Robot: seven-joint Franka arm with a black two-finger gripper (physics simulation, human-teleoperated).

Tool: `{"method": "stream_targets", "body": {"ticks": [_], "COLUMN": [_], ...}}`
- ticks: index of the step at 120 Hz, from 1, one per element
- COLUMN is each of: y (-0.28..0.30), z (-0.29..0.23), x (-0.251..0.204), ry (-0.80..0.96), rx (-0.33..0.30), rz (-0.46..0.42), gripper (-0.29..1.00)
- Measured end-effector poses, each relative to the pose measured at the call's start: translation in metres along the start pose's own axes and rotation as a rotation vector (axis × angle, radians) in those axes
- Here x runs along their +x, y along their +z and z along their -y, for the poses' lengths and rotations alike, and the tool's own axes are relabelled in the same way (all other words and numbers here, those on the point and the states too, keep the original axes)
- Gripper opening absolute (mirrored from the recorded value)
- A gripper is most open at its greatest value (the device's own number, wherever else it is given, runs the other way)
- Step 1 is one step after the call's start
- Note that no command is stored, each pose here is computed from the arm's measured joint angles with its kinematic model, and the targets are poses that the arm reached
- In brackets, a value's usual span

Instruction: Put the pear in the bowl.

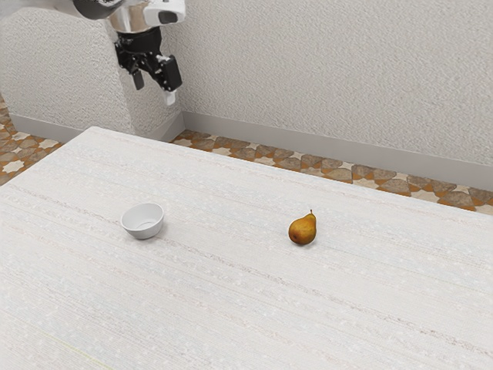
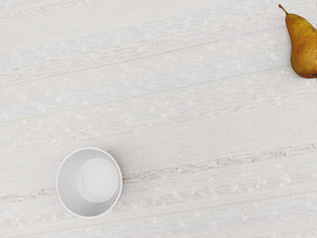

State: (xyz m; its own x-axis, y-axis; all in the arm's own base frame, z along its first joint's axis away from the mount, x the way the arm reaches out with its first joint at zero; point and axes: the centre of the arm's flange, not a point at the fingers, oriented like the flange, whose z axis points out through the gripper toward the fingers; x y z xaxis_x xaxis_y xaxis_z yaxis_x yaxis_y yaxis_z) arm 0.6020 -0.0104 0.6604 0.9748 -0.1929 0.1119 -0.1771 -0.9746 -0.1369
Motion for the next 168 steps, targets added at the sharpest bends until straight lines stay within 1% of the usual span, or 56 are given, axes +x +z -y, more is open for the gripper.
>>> {"method": "stream_targets", "body": {"ticks": [16, 28, 48, 54, 67, 83, 99, 110, 125, 141, 156, 168], "y": [0.019, 0.049, 0.106, 0.121, 0.135, 0.167, 0.201, 0.226, 0.263, 0.278, 0.3, 0.32], "z": [-0.004, -0.009, -0.027, -0.033, -0.046, -0.089, -0.129, -0.142, -0.174, -0.197, -0.203, -0.204], "x": [0.007, 0.006, 0.022, 0.028, 0.038, 0.042, 0.055, 0.065, 0.077, 0.087, 0.101, 0.104], "ry": [0.009, 0.015, 0.039, 0.038, 0.014, -0.008, -0.025, -0.044, -0.04, -0.042, -0.062, -0.078], "rx": [-0.006, -0.02, -0.048, -0.077, -0.156, -0.251, -0.309, -0.322, -0.337, -0.354, -0.361, -0.361], "rz": [0.029, 0.084, 0.137, 0.145, 0.12, 0.114, 0.105, 0.1, 0.097, 0.067, 0.047, 0.048], "gripper": [0.7, 0.7, 0.7, 0.7, 0.7, 0.7, 0.7, 0.7, 0.7, 0.7, 0.7, 0.66]}}
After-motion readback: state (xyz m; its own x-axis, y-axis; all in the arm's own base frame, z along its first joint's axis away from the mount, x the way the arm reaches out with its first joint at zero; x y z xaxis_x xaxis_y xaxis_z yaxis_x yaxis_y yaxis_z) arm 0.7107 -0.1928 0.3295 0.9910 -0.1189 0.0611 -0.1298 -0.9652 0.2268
